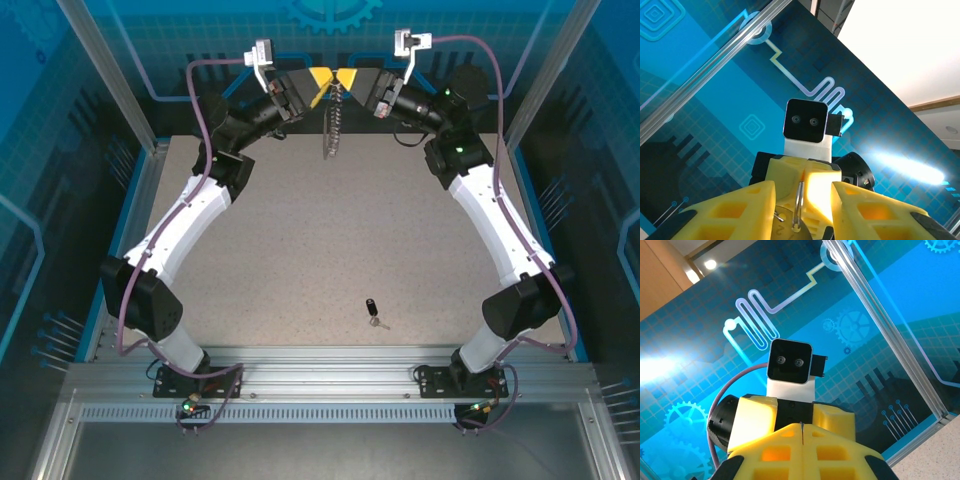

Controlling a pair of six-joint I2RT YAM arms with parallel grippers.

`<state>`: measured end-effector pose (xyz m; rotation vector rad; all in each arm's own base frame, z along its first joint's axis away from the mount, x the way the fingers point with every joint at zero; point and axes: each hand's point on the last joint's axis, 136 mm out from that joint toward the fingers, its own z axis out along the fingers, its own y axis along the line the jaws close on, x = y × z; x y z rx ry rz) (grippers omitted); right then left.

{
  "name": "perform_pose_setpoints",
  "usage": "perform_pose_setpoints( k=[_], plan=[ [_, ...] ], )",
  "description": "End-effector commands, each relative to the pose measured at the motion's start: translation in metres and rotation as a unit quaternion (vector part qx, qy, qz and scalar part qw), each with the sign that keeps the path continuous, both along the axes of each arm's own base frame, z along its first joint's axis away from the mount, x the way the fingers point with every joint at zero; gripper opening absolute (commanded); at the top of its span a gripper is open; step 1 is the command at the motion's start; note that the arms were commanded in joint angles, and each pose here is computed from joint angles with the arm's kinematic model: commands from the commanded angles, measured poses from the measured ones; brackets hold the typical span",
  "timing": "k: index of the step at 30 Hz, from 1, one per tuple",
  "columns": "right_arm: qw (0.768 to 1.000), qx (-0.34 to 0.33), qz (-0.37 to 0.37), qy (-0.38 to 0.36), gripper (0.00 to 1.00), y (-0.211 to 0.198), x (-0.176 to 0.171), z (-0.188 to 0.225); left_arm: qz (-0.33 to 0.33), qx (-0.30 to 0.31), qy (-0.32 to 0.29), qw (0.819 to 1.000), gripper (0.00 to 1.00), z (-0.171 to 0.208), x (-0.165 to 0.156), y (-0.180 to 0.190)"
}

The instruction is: Put the keys on the keyring

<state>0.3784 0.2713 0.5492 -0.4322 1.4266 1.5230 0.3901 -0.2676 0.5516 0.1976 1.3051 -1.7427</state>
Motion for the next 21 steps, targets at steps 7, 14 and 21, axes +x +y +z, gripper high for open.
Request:
perform_pose_setpoints(
  k=[7,14,21],
  plan=[
    [1.0,0.004,-0.002,-0.004,0.0,0.004,-0.001,0.001,-0.006,-0.011,-0.025,1.0,0.26,0.01,-0.019,0.004],
    [1.0,0.002,0.0,0.001,0.0,0.007,0.0,-0.003,-0.002,-0.008,-0.019,1.0,0.15,0.003,-0.017,0.004],
    [0.999,-0.017,-0.011,0.024,0.26,-0.002,0.006,-0.013,0.0,0.001,-0.022,1.0,0.0,0.002,-0.015,0.005]
  ],
)
